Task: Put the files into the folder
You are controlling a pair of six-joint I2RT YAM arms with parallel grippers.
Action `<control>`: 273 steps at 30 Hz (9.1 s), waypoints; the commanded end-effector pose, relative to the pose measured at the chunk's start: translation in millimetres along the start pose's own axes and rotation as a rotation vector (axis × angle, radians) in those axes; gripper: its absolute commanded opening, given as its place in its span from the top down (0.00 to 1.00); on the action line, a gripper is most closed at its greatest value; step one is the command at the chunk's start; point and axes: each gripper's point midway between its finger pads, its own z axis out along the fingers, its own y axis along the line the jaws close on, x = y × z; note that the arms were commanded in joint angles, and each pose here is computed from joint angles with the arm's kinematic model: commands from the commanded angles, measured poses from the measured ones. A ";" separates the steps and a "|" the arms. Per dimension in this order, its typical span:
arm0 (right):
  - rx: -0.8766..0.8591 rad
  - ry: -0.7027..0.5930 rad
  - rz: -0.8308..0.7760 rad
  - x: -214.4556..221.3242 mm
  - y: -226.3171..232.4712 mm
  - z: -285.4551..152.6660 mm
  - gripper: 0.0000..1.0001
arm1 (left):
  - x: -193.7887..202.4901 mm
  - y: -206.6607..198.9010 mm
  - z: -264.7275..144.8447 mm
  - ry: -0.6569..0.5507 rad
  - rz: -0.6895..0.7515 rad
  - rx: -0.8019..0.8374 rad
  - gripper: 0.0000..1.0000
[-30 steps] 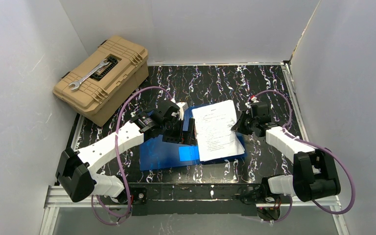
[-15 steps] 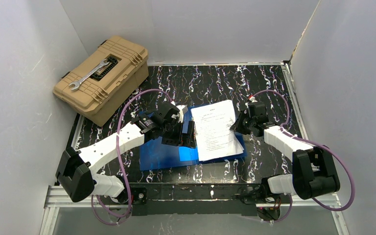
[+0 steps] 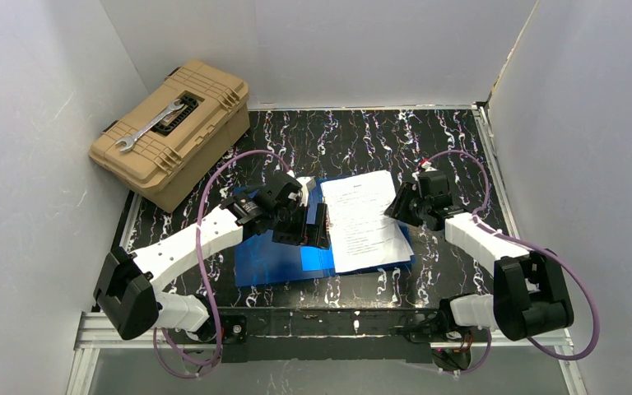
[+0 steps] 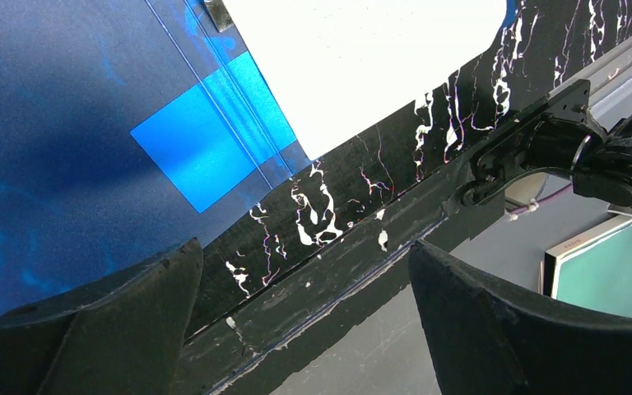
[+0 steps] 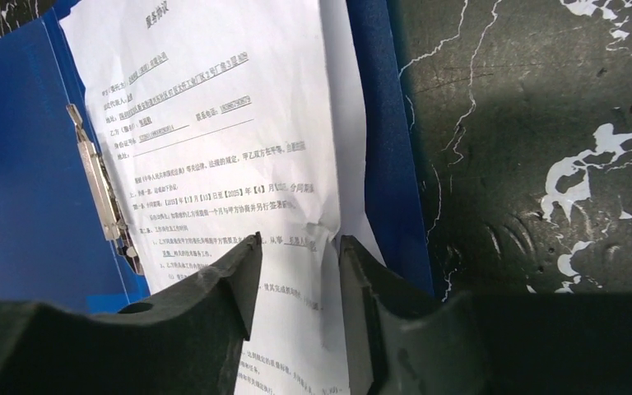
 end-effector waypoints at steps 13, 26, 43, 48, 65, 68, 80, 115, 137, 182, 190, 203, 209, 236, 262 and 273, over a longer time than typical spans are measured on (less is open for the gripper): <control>0.045 -0.099 -0.113 -40.2 16.3 -43.2 0.42 | 1.3 18.8 -16.5 -0.072 -0.012 -0.077 0.05; -0.074 -0.037 -0.237 -11.3 97.3 -35.9 0.47 | 7.2 69.7 -34.9 -0.231 -0.105 -0.284 0.05; -0.059 0.043 -0.367 20.8 157.1 10.6 0.50 | 44.8 125.2 0.8 -0.198 -0.257 -0.393 0.10; -0.039 0.072 -0.378 24.8 162.5 28.5 0.51 | 49.2 134.2 11.8 -0.154 -0.284 -0.411 0.12; -0.001 0.130 -0.363 41.6 161.7 66.5 0.63 | 66.6 140.7 30.5 -0.082 -0.306 -0.403 0.15; 0.006 0.135 -0.359 44.4 159.7 70.0 0.64 | 66.0 139.4 30.2 -0.084 -0.303 -0.396 0.15; 0.015 0.151 -0.355 51.2 157.6 76.8 0.75 | 65.6 138.1 31.3 -0.085 -0.303 -0.386 0.15; 0.064 0.107 -0.396 63.9 150.8 45.7 0.64 | 64.7 132.7 34.3 -0.090 -0.330 -0.356 0.16; 0.012 0.010 -0.432 31.7 193.9 8.2 0.62 | 66.2 131.4 37.1 -0.074 -0.319 -0.346 0.17; 0.205 0.169 -0.635 102.5 143.9 32.4 0.99 | 70.0 130.9 41.5 -0.071 -0.366 -0.336 0.17; 0.286 0.208 -0.713 124.5 119.8 34.6 0.99 | 69.8 131.6 41.6 -0.075 -0.384 -0.342 0.17; 0.432 0.244 -0.819 143.9 79.7 35.5 0.99 | 70.1 133.0 41.3 -0.073 -0.389 -0.351 0.17; 0.400 0.269 -0.790 157.9 75.6 40.5 0.99 | 70.3 132.9 41.0 -0.070 -0.390 -0.353 0.17; 0.178 0.129 -0.626 127.7 156.1 27.6 0.99 | 68.3 128.6 40.6 -0.073 -0.385 -0.331 0.18; 0.230 -0.057 -0.551 62.3 172.4 20.3 0.63 | 32.7 90.6 -9.3 -0.134 -0.259 -0.249 0.10; 0.254 -0.006 -0.499 74.4 159.8 50.8 0.66 | 15.4 70.1 -78.0 -0.258 -0.130 -0.217 0.06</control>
